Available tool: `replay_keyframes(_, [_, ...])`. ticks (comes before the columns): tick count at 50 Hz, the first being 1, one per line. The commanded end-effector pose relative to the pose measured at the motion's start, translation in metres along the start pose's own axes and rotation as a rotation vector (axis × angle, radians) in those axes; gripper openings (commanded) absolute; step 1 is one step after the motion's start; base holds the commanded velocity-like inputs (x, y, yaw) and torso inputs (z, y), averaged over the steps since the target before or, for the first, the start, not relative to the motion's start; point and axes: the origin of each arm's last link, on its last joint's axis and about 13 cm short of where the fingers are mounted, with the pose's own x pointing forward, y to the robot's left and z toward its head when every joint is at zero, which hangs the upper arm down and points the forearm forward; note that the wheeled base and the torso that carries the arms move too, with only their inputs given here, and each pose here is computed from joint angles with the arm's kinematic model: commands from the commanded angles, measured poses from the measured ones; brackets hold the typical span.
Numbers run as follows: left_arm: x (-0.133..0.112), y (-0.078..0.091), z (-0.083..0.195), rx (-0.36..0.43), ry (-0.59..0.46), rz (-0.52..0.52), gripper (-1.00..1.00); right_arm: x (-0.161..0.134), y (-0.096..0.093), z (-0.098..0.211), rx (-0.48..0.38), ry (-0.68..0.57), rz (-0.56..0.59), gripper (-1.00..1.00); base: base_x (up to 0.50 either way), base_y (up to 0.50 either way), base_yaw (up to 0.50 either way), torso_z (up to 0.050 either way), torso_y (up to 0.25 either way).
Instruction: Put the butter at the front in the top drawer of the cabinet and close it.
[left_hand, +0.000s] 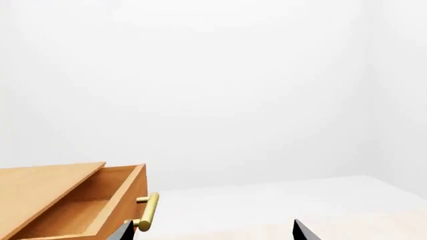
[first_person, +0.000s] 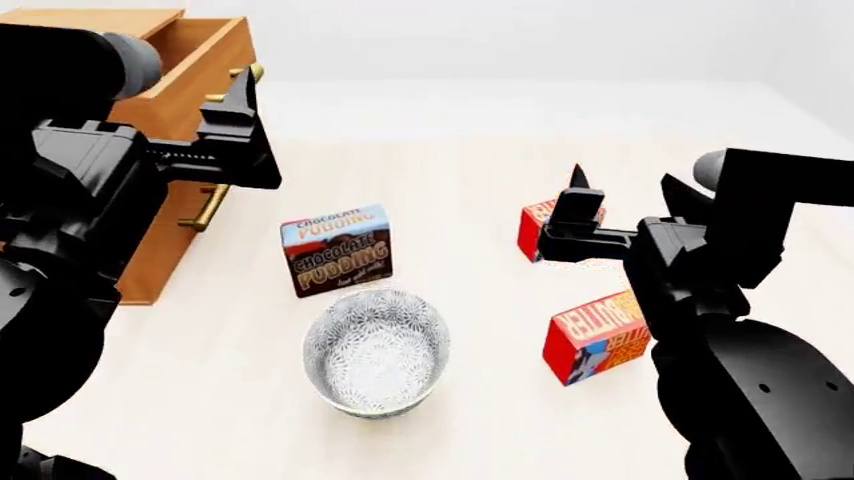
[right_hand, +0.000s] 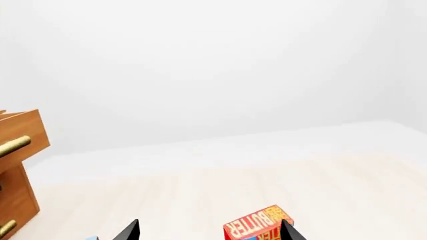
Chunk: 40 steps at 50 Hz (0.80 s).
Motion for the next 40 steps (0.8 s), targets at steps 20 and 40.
replay_keyframes(20, [0.004, 0.001, 0.005, -0.001, -0.026, -0.015, 1.00, 0.005, 0.001, 0.001, 0.019, -0.001, 0.002, 1.00, 0.40, 0.00, 0.00, 0.000, 0.001])
replay_keyframes(40, [0.026, 0.013, 0.029, 0.045, -0.021, 0.048, 1.00, 0.005, -0.002, -0.003, 0.021, 0.015, -0.008, 1.00, 0.18, 0.00, 0.00, 0.000, 0.001])
